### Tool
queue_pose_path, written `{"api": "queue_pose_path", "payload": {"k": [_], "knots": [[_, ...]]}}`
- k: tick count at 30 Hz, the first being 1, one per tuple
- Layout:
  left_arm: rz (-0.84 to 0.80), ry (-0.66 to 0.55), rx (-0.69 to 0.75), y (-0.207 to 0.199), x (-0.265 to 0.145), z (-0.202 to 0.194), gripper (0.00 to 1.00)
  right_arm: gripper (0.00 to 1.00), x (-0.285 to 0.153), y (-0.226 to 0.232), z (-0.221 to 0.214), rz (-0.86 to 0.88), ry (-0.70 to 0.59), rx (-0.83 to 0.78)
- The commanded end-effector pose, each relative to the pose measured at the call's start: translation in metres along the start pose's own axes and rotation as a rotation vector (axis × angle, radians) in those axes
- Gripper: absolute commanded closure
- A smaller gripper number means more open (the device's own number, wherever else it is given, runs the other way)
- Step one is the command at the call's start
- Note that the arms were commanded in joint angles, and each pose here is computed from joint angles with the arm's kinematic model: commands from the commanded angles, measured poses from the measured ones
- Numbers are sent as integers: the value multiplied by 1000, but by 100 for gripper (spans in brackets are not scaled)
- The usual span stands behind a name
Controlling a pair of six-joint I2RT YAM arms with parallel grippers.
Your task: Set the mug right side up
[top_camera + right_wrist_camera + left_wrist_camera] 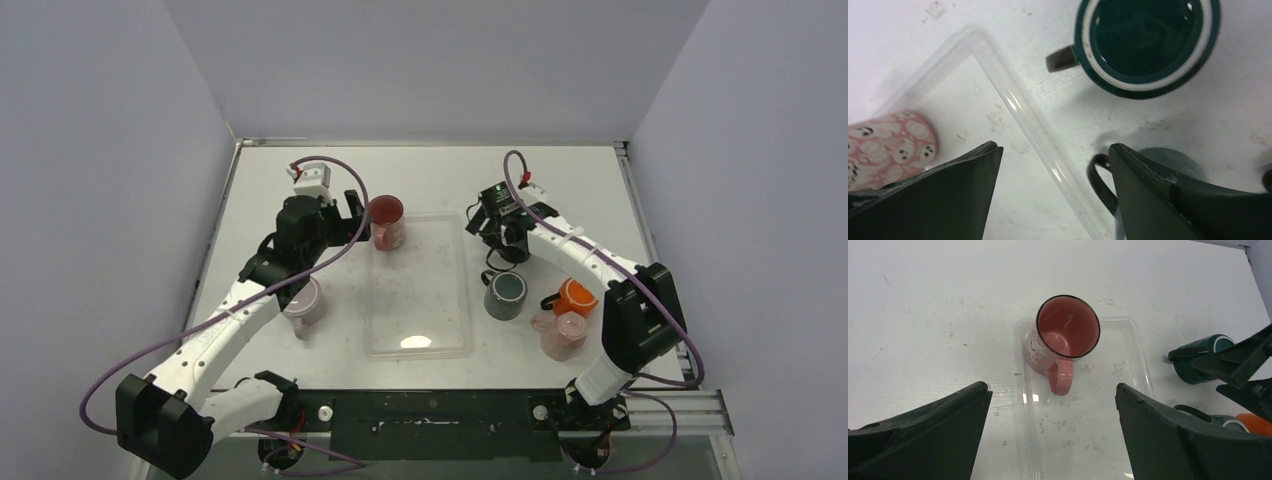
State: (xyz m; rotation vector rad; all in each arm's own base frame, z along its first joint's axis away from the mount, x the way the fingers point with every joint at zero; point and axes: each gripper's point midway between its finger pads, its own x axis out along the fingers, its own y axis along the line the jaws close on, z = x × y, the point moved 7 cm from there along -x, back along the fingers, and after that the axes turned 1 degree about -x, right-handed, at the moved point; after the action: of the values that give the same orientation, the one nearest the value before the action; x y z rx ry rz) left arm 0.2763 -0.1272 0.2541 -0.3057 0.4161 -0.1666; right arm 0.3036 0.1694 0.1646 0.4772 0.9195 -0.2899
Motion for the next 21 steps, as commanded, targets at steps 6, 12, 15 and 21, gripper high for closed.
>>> {"api": "queue_pose_path", "payload": {"k": [6, 12, 15, 21], "knots": [[20, -43, -22, 8, -12, 9, 4, 31, 31, 47, 25, -97, -102, 313], [34, -47, -33, 11, -12, 9, 4, 31, 43, 47, 26, -199, -95, 405], [32, -41, -38, 11, -11, 9, 4, 31, 47, 41, 31, -219, -94, 438], [36, -24, -53, 12, -10, 6, 4, 31, 62, 25, 35, -254, -63, 478]]}}
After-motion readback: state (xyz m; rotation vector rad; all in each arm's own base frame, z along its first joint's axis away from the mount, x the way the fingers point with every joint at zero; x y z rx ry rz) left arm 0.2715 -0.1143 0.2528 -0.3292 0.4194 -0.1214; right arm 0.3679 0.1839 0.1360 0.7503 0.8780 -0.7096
